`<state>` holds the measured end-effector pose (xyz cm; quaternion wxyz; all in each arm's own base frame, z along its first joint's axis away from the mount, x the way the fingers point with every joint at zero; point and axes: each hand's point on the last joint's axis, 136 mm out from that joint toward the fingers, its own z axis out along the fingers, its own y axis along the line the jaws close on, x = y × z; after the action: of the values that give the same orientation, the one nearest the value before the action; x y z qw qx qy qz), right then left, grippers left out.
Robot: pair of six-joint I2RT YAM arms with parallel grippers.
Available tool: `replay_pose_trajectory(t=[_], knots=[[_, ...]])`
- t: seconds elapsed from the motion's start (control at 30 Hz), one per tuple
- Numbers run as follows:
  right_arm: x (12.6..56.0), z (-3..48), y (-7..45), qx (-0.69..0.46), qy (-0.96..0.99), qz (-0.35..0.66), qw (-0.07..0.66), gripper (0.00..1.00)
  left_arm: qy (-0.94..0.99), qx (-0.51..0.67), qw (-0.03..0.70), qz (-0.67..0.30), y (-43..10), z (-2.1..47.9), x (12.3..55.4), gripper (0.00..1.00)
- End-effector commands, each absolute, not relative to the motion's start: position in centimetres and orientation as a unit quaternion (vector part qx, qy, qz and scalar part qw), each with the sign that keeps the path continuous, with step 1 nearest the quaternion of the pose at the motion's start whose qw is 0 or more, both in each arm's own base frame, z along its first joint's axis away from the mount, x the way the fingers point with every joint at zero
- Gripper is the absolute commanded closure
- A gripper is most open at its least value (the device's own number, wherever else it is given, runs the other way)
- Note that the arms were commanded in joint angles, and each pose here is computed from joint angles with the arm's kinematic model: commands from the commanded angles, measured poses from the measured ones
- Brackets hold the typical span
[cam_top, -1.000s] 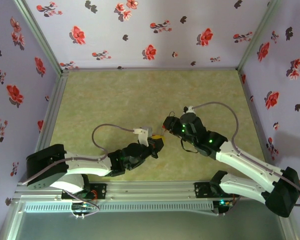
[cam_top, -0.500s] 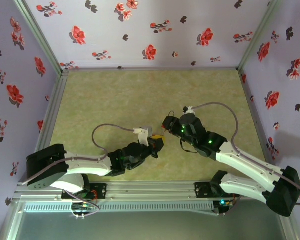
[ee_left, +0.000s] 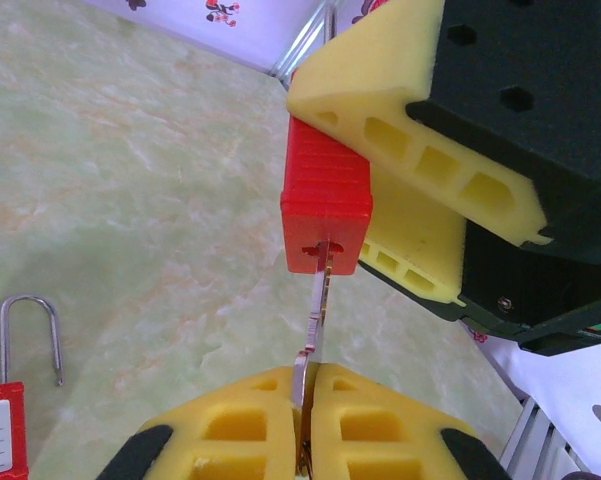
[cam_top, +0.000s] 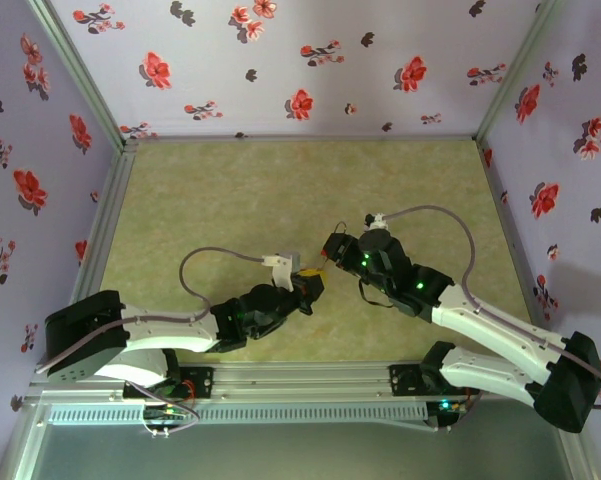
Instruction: Unlock with the key
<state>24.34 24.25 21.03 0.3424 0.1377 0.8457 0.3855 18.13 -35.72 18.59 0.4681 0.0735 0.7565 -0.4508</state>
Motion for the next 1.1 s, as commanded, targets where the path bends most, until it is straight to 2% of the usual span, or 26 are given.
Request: replay_pose_trajectory(t=[0.0,0.4,0.73,1.07], knots=[[23.7,20.9,24.4,0.139,0.844,0.396,0.334,1.00,0.749,0.055,0.489,-0.443,-34.8,19.4,19.1,1.00],[23.0,20.5,25.7,0.155,0.836,0.426,0.309,1.00,0.740,0.054,0.510,-0.435,-34.9,20.7,19.6,1.00],[22.1,19.2,27.0,0.180,0.830,0.462,0.258,1.00,0.716,0.137,0.569,-0.382,-37.2,23.7,19.0,1.00],[21.7,18.5,26.7,0.163,0.829,0.465,0.263,1.00,0.712,0.157,0.558,-0.395,-36.3,24.2,18.9,1.00]])
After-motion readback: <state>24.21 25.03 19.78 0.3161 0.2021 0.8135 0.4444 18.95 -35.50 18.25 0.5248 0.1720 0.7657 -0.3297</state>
